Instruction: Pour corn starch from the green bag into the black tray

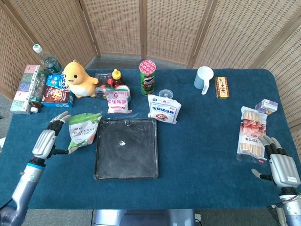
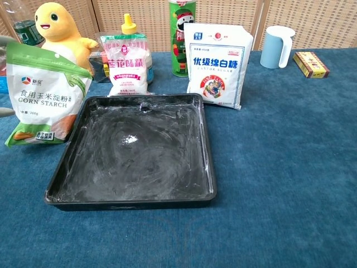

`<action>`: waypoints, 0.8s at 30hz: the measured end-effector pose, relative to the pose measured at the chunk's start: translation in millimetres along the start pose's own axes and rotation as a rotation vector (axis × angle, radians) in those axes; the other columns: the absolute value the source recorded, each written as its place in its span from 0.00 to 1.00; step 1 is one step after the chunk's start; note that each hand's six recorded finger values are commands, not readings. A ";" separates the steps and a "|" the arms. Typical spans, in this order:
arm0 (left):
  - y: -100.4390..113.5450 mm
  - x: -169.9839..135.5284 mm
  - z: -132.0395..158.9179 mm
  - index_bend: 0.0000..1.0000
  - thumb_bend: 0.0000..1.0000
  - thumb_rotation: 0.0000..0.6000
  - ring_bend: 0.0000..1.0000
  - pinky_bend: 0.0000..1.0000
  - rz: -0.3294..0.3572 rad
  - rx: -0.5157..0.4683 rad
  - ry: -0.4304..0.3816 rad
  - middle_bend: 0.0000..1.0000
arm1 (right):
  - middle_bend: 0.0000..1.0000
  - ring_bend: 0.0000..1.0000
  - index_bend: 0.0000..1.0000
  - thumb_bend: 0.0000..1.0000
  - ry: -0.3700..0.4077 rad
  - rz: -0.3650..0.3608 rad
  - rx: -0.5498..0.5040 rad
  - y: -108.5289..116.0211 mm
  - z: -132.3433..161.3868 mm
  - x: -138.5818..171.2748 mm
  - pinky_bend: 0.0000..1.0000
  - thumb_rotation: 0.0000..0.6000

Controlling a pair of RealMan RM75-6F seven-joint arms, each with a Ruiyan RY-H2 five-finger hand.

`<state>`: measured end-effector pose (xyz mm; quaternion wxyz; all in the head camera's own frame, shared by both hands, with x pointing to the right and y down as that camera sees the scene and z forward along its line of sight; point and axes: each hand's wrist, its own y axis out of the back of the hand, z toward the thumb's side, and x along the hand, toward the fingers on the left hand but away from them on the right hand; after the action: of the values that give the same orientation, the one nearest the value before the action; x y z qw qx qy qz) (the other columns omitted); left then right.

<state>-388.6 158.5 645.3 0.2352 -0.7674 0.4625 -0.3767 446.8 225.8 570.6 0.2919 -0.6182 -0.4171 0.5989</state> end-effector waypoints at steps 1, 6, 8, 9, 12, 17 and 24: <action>4.0 -2.8 5.0 0.04 0.00 1.00 0.01 0.04 -0.003 0.001 -0.017 0.00 | 0.00 0.01 0.00 0.00 0.000 0.001 0.000 0.1 0.1 0.1 0.16 1.00; 29.9 -19.2 21.4 0.04 0.00 1.00 0.01 0.04 0.010 0.042 -0.061 0.00 | 0.00 0.01 0.00 0.00 0.001 -0.001 -0.004 1.8 0.2 0.9 0.16 1.00; 45.0 -27.3 21.3 0.04 0.00 1.00 0.00 0.04 0.024 0.096 -0.051 0.00 | 0.00 0.01 0.00 0.00 0.001 -0.003 -0.006 2.8 0.0 1.2 0.16 1.00; 50.9 -30.9 19.5 0.04 0.00 1.00 0.00 0.04 0.031 0.124 -0.040 0.00 | 0.00 0.01 0.00 0.00 0.002 -0.006 -0.007 3.5 0.2 1.4 0.16 1.00; 68.8 -46.0 5.7 0.04 0.00 1.00 0.00 0.04 0.052 0.233 0.041 0.00 | 0.00 0.01 0.00 0.00 0.003 -0.022 0.000 7.1 0.3 2.5 0.16 1.00; 92.0 -77.2 -11.5 0.04 0.00 1.00 0.00 0.04 0.056 0.363 0.236 0.00 | 0.00 0.01 0.00 0.00 0.007 -0.057 0.023 12.0 1.8 3.5 0.14 1.00; 98.1 -114.9 -23.4 0.04 0.00 1.00 0.00 0.04 0.039 0.468 0.387 0.00 | 0.00 0.01 0.00 0.00 0.039 -0.199 0.081 24.3 9.3 5.1 0.11 1.00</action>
<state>-492.6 214.8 548.4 0.3201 -0.5973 0.4140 -0.6078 441.4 217.2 546.1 0.3828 -0.5728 -0.4463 0.5711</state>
